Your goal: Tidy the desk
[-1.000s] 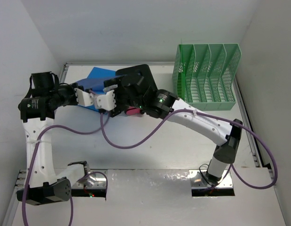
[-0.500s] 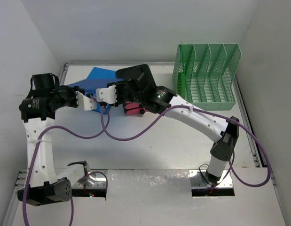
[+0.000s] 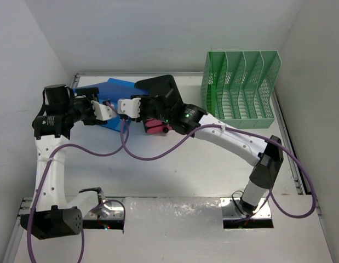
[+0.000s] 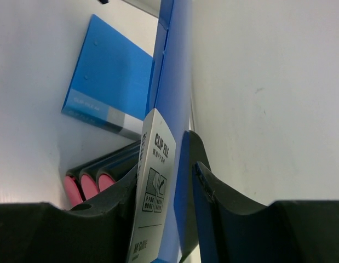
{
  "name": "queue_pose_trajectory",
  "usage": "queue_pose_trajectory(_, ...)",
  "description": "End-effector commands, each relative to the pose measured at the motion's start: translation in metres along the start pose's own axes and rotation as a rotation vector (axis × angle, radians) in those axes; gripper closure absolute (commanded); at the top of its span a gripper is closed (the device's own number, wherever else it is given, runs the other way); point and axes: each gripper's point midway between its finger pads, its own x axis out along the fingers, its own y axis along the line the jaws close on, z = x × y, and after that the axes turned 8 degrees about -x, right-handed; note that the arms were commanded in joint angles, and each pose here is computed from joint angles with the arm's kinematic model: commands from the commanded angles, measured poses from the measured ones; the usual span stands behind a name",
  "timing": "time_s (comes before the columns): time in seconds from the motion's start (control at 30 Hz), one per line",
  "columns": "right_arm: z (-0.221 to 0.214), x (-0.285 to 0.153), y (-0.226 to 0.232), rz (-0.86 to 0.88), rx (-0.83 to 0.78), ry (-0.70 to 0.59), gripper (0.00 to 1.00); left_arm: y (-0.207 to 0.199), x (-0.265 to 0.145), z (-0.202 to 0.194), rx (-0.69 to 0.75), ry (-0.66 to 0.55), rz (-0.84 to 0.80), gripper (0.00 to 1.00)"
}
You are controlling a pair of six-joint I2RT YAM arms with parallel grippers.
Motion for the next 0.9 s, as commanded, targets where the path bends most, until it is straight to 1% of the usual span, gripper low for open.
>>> queue_pose_trajectory(0.0,0.029,-0.028,-0.031,-0.093,-0.018,-0.092,1.0,0.035,-0.001,0.015,-0.017,-0.056,0.124,0.24)
queue_pose_trajectory(0.07,0.029,-0.036,-0.03,-0.092,-0.018,-0.097,1.0,0.034,0.004,0.013,-0.004,-0.061,0.126,0.24)
queue_pose_trajectory(0.17,0.033,-0.049,-0.021,-0.064,-0.035,-0.137,1.0,0.039,0.011,0.01,0.019,-0.07,0.139,0.23)
queue_pose_trajectory(0.27,0.035,-0.062,-0.013,-0.035,-0.05,-0.159,1.0,0.044,0.014,0.014,0.059,-0.098,0.146,0.23)
queue_pose_trajectory(0.33,0.038,-0.069,-0.011,-0.028,-0.049,-0.177,1.0,0.038,0.017,0.02,0.111,-0.132,0.109,0.23)
queue_pose_trajectory(0.37,0.039,-0.076,-0.012,-0.033,-0.052,-0.183,1.0,0.035,0.018,0.024,0.187,-0.15,0.084,0.25)
queue_pose_trajectory(0.4,0.038,-0.08,-0.012,-0.037,-0.058,-0.187,1.0,0.026,0.019,0.023,0.186,-0.151,0.043,0.32)
queue_pose_trajectory(0.43,0.036,-0.082,-0.009,-0.036,-0.061,-0.186,1.0,0.021,0.021,0.023,0.2,-0.155,0.018,0.45)
queue_pose_trajectory(0.47,0.037,-0.088,-0.012,-0.05,-0.064,-0.19,1.0,0.018,0.019,0.026,0.196,-0.166,0.006,0.77)
queue_pose_trajectory(0.5,0.036,-0.09,-0.011,-0.052,-0.064,-0.186,1.0,0.017,0.018,0.027,0.192,-0.17,0.001,0.96)
queue_pose_trajectory(0.53,0.033,-0.091,-0.009,-0.048,-0.063,-0.175,1.0,0.014,0.015,0.032,0.191,-0.183,-0.001,1.0)
queue_pose_trajectory(0.63,0.018,-0.089,-0.011,-0.058,-0.07,-0.091,1.0,0.002,0.007,0.041,0.215,-0.215,-0.034,1.0)
queue_pose_trajectory(0.67,0.013,-0.082,-0.009,-0.049,-0.066,-0.069,0.99,-0.004,0.003,0.045,0.207,-0.228,-0.059,1.0)
queue_pose_trajectory(0.7,0.007,-0.082,-0.02,-0.091,-0.058,-0.017,0.91,-0.006,0.0,0.049,0.21,-0.24,-0.067,1.0)
queue_pose_trajectory(0.73,0.004,-0.079,-0.024,-0.1,-0.053,0.008,0.82,-0.011,-0.003,0.054,0.21,-0.26,-0.085,1.0)
queue_pose_trajectory(0.77,-0.002,-0.072,-0.03,-0.106,-0.04,0.058,0.61,-0.009,-0.008,0.06,0.226,-0.271,-0.08,1.0)
queue_pose_trajectory(0.8,-0.004,-0.067,-0.034,-0.112,-0.029,0.084,0.48,-0.009,-0.01,0.063,0.231,-0.279,-0.078,1.0)
queue_pose_trajectory(0.83,-0.006,-0.062,-0.037,-0.112,-0.024,0.111,0.43,-0.01,-0.012,0.066,0.227,-0.291,-0.086,1.0)
queue_pose_trajectory(0.87,0.002,-0.064,-0.057,-0.153,-0.016,0.118,0.41,-0.007,-0.016,0.07,0.238,-0.3,-0.076,1.0)
